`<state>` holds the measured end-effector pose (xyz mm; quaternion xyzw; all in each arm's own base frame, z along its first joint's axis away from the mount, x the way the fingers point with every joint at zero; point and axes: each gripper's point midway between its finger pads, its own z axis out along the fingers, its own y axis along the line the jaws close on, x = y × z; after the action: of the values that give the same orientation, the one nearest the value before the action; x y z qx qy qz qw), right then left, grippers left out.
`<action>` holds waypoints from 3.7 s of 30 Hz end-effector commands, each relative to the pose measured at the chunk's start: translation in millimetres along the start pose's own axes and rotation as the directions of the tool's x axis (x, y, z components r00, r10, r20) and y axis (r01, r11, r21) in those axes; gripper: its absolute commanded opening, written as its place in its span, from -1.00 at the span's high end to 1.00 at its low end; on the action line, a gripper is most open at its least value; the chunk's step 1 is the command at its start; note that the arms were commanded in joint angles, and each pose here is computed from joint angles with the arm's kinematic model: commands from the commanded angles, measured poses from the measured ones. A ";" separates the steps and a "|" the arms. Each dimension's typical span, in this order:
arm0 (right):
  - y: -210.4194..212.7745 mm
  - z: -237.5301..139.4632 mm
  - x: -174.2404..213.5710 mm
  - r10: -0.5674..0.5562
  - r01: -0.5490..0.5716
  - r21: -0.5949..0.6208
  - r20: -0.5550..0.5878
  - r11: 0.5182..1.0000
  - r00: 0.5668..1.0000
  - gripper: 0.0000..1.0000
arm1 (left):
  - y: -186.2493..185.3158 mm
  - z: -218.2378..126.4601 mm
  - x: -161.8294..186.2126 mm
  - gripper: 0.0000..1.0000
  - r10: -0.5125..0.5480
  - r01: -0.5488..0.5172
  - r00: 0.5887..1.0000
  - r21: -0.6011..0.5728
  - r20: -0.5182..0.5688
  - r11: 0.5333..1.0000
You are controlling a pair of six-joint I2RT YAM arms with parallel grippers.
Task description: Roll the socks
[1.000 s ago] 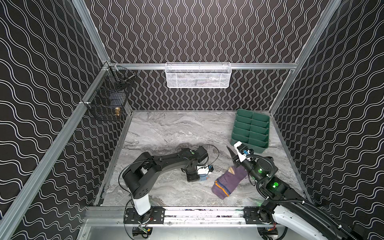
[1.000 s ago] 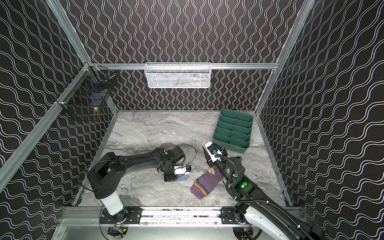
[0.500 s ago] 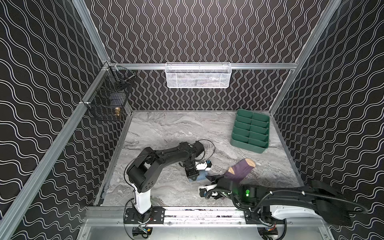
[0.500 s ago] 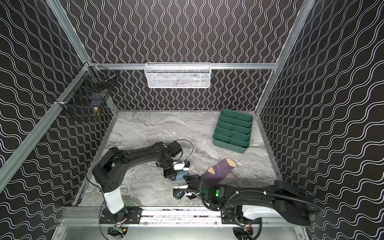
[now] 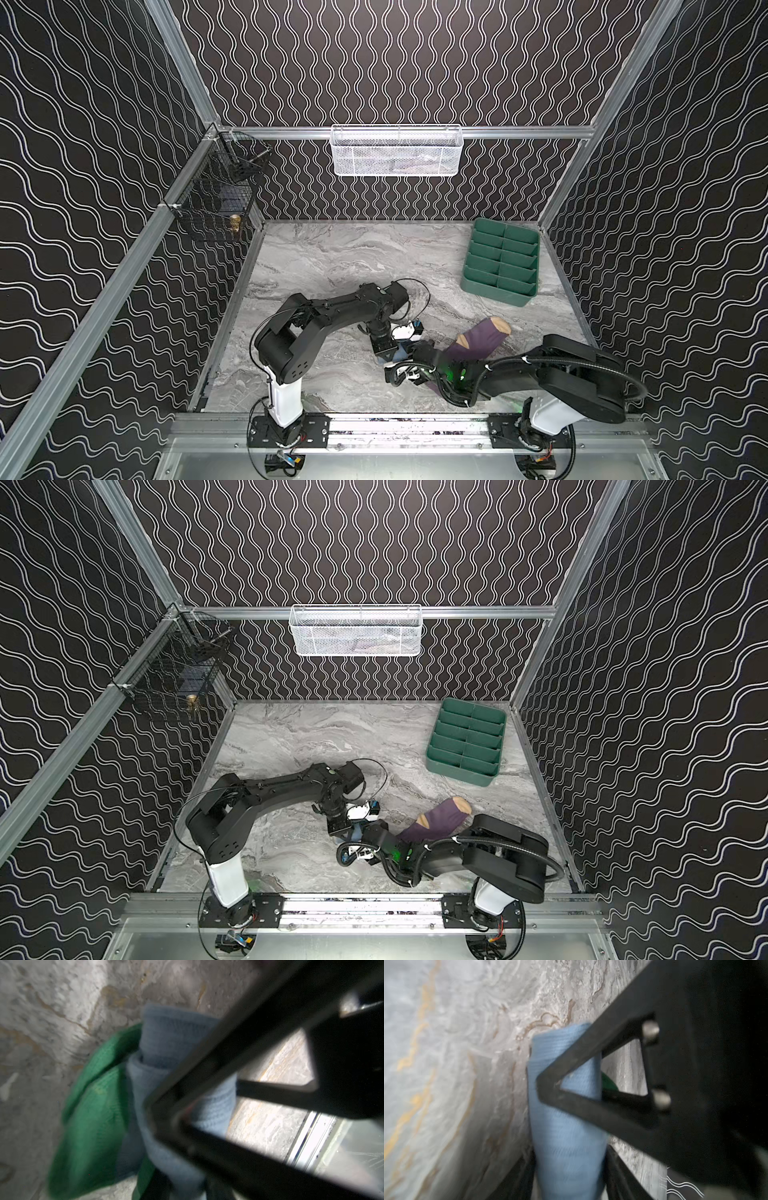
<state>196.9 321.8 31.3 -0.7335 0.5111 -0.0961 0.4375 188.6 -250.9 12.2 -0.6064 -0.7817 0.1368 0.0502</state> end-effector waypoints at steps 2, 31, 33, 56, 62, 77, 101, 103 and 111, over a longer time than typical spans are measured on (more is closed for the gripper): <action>13.8 11.5 -1.8 -0.054 0.055 -0.044 0.022 0.998 0.998 -0.05 | 23.0 29.9 32.0 1.00 -0.014 -0.001 0.986 -0.090 -0.168 0.996; 72.1 -15.7 40.1 0.090 -0.207 -0.375 -0.306 0.904 0.948 1.00 | 21.6 -67.1 16.7 0.02 0.023 0.026 0.992 -0.377 0.123 0.926; 73.1 -17.3 40.6 0.093 -0.214 -0.379 -0.311 0.900 0.946 1.00 | 21.8 -75.9 21.0 -0.01 0.018 0.045 0.989 -0.415 0.147 0.909; 30.4 -18.9 24.8 0.166 -0.209 -0.208 -0.206 0.956 0.964 1.00 | 19.6 -119.4 -8.6 0.19 -0.403 0.526 0.749 -0.102 0.526 0.844; 30.7 -13.6 26.5 0.171 -0.207 -0.178 -0.196 0.962 0.965 1.00 | 6.1 -94.5 -16.9 0.25 -0.499 0.549 0.688 0.072 0.527 0.833; 38.2 -10.3 23.1 0.171 -0.214 -0.219 -0.199 0.952 0.965 1.00 | 19.1 -53.4 -31.7 0.38 -0.616 0.625 0.538 0.219 0.576 0.750; 51.6 -24.0 12.9 0.174 -0.209 -0.235 -0.159 0.949 0.972 1.00 | 44.2 -19.9 -22.2 0.52 -0.608 0.668 0.593 0.100 0.529 0.738; 53.4 -24.3 13.6 0.177 -0.212 -0.237 -0.162 0.948 0.971 1.00 | 44.5 -18.6 -23.2 0.52 -0.608 0.665 0.597 0.101 0.524 0.740; 55.2 -25.7 14.8 0.183 -0.218 -0.218 -0.171 0.951 0.968 1.00 | 47.7 -12.0 -20.5 0.55 -0.599 0.659 0.626 0.072 0.499 0.749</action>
<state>173.1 301.3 21.3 -0.6886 0.6208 -0.0687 0.3683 236.4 -267.7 20.0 -0.2328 -0.9305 0.2475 -0.1370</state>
